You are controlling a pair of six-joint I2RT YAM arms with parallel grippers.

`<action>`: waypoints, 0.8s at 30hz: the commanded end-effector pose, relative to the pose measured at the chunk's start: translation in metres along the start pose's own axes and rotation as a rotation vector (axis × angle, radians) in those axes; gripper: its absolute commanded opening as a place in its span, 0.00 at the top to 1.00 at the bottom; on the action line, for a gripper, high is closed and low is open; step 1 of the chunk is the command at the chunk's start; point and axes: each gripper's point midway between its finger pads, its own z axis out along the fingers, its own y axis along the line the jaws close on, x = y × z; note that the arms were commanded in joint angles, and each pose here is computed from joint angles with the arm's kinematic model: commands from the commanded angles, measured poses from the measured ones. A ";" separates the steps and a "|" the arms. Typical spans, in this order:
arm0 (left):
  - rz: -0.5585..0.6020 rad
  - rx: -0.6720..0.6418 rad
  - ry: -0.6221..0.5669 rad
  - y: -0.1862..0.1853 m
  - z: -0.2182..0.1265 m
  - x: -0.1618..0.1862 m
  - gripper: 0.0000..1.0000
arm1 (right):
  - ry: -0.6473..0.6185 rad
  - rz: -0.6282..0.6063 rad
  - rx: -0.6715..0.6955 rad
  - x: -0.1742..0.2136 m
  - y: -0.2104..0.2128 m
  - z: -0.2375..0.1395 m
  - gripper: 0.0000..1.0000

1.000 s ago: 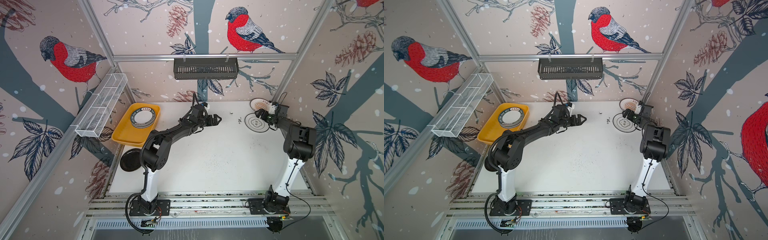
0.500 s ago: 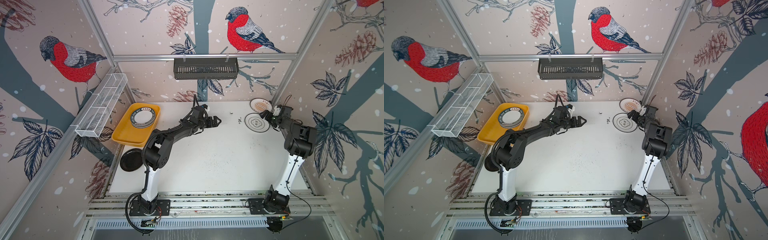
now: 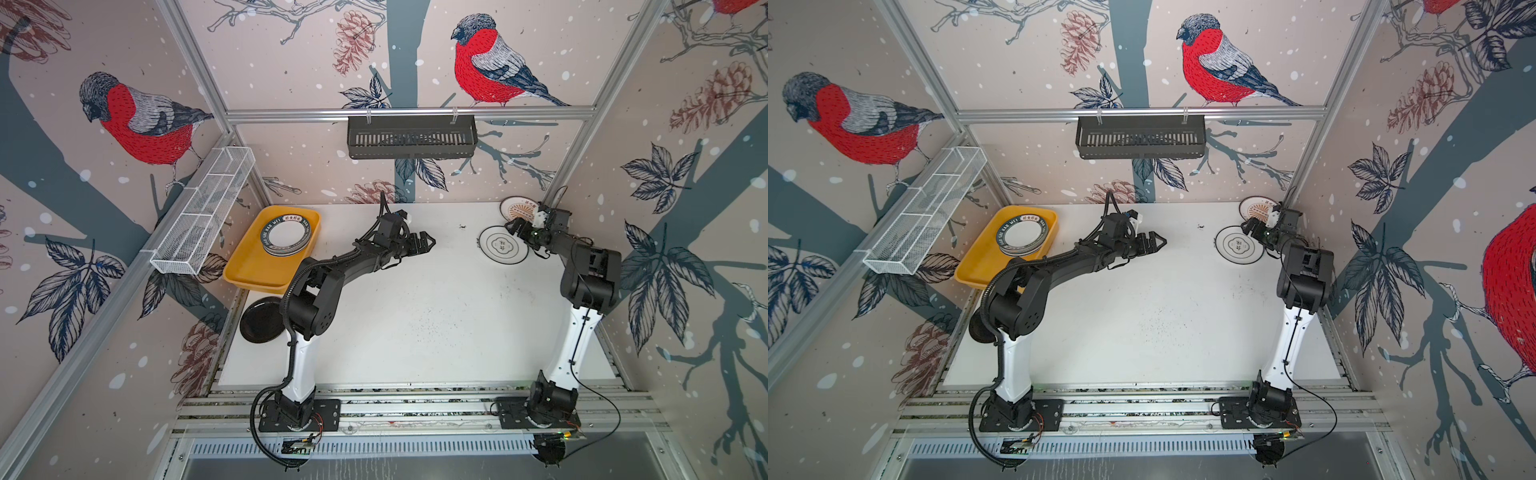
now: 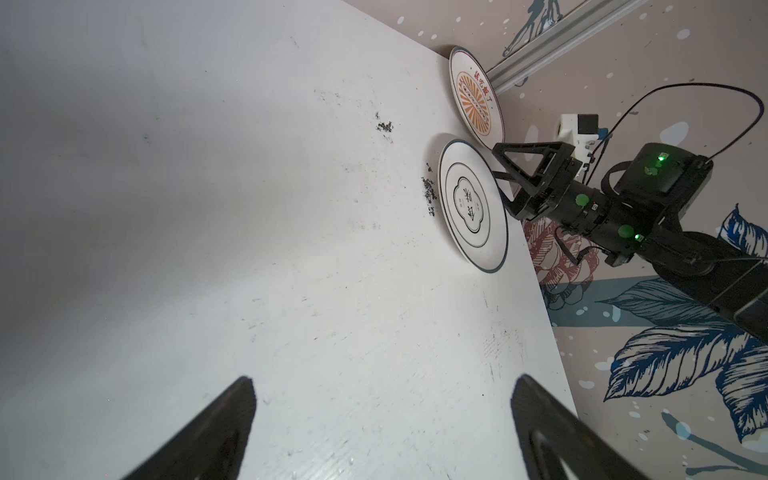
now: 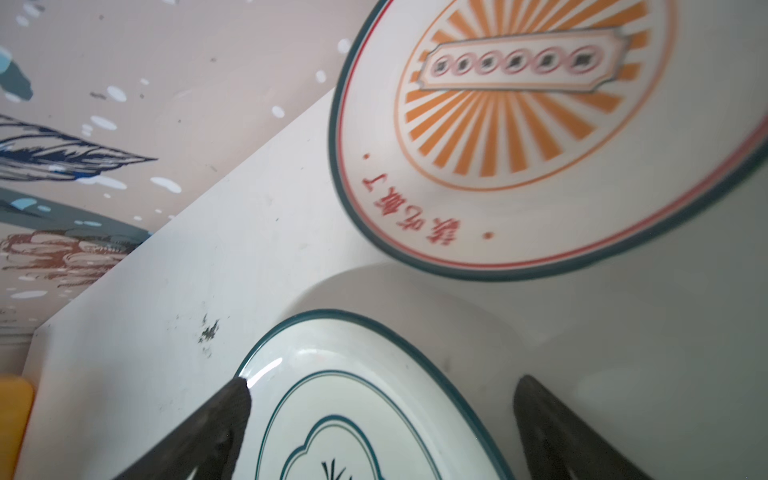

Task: Place the plates into the plastic bin on the countertop
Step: 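Push the large emblem plate with the right gripper toward the left gripper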

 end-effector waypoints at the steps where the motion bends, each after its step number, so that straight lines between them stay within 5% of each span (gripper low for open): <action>1: -0.061 -0.021 0.023 0.013 0.002 0.003 0.04 | 0.107 0.023 -0.016 0.036 0.018 0.007 0.00; 24: -0.273 -0.140 0.079 0.095 0.014 0.019 0.13 | 0.248 -0.061 -0.290 0.135 0.208 0.064 0.00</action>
